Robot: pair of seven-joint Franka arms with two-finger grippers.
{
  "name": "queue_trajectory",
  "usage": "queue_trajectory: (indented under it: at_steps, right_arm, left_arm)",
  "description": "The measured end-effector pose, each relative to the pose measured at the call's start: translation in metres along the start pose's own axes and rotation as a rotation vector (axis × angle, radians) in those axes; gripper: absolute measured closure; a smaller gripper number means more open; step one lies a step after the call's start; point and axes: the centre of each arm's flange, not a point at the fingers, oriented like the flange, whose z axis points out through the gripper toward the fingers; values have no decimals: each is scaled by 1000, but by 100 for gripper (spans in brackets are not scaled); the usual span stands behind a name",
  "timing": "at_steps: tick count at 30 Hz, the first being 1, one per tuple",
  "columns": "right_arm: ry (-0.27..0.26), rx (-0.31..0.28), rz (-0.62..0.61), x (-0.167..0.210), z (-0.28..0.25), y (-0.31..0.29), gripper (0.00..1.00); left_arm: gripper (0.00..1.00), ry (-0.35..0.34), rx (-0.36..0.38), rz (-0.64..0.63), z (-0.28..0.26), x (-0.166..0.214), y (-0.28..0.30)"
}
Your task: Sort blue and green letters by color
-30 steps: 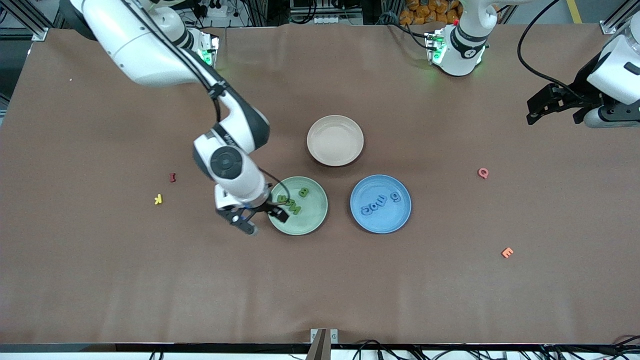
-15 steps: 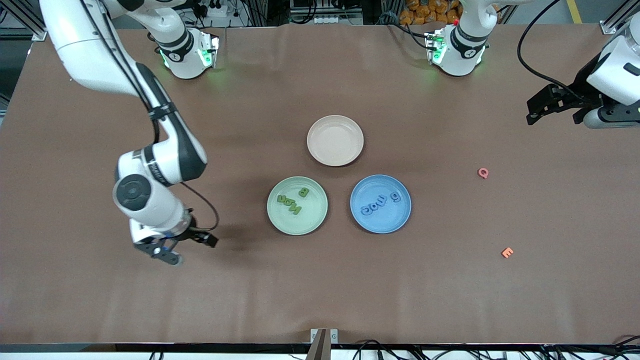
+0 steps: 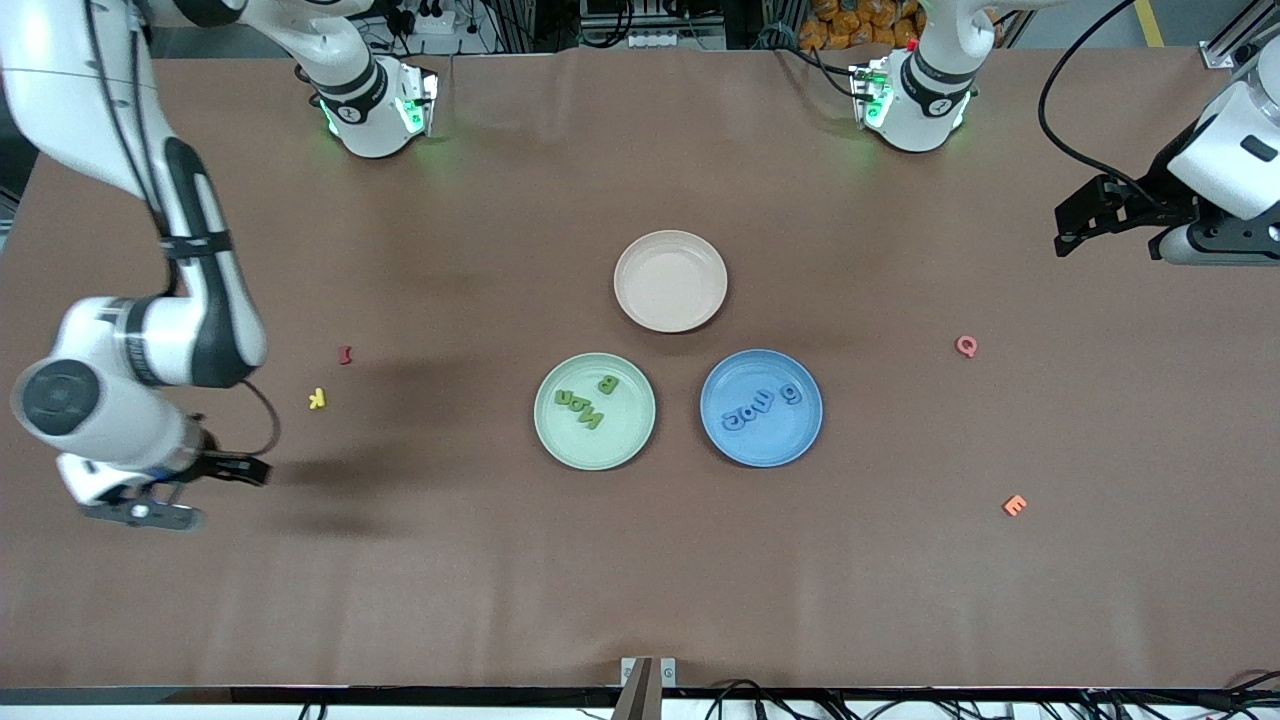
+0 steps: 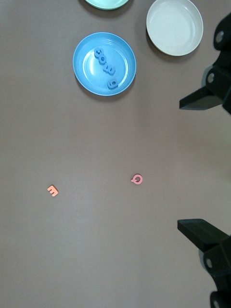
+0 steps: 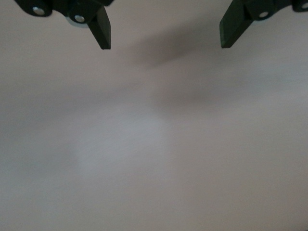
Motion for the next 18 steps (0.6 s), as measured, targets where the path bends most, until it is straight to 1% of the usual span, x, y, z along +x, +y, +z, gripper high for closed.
queue_trajectory:
  at_steps: [3, 6, 10, 14, 18]
  right_arm:
    - [-6, -9, -19, -4, -10, 45, 0]
    - [-22, -10, -17, -10, -27, 73, 0]
    - [-36, -3, -1, -18, -61, 88, 0]
    - [-56, 25, 24, -30, -100, 94, 0]
    - [-80, 72, 52, -44, -135, 99, 0]
  left_arm:
    - [0, 0, 0, 1, 0, 0, 0]
    - [0, 1, 0, 1, 0, 0, 0]
    - [0, 1, 0, 2, 0, 0, 0]
    - [0, 1, 0, 2, 0, 0, 0]
    - [0, 1, 0, 6, 0, 0, 0]
